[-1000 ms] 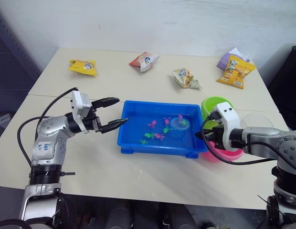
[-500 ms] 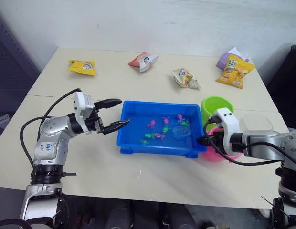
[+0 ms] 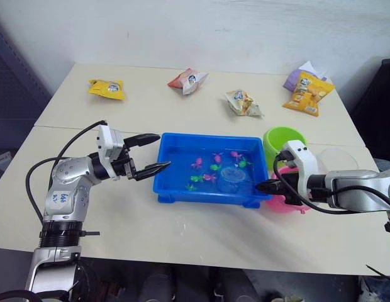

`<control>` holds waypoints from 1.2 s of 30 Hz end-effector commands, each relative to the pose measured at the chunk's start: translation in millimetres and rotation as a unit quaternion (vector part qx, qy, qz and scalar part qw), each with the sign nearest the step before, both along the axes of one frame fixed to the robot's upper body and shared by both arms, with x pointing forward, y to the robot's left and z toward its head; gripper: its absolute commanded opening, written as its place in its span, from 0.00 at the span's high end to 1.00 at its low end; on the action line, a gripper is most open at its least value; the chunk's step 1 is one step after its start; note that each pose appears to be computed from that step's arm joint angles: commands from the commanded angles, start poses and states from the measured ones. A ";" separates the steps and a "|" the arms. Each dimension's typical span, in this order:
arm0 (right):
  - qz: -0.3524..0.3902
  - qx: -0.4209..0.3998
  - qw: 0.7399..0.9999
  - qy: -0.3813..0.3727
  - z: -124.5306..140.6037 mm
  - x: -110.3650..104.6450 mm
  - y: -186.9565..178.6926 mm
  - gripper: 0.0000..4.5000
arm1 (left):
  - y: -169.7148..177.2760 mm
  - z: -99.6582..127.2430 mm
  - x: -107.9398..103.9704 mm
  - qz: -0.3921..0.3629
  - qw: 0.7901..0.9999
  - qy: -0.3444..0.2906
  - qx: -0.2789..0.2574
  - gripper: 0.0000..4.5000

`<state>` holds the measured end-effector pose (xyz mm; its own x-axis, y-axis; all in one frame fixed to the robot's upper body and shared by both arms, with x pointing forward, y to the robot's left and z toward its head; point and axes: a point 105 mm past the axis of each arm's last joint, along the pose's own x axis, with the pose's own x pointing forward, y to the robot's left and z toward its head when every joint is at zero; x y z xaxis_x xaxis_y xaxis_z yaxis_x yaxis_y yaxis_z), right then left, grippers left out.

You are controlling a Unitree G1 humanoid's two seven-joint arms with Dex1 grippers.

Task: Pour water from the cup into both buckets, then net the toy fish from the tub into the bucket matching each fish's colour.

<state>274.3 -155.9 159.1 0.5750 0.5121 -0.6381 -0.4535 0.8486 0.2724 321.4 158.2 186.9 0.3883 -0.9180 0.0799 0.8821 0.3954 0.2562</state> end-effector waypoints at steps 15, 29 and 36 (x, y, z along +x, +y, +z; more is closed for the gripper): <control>-0.036 -0.009 0.999 -0.015 -7.1 31.4 14.7 1.00 | -3.0 10.8 -2.2 -0.008 1.000 -0.013 -0.008 0.02; -0.073 -0.014 0.996 -0.042 -6.1 53.4 12.6 1.00 | -4.2 10.1 0.4 -0.009 1.000 -0.013 -0.010 0.02; -0.070 -0.023 0.995 -0.071 -1.5 55.9 13.5 1.00 | -3.3 10.2 0.7 -0.008 1.000 -0.015 -0.009 0.02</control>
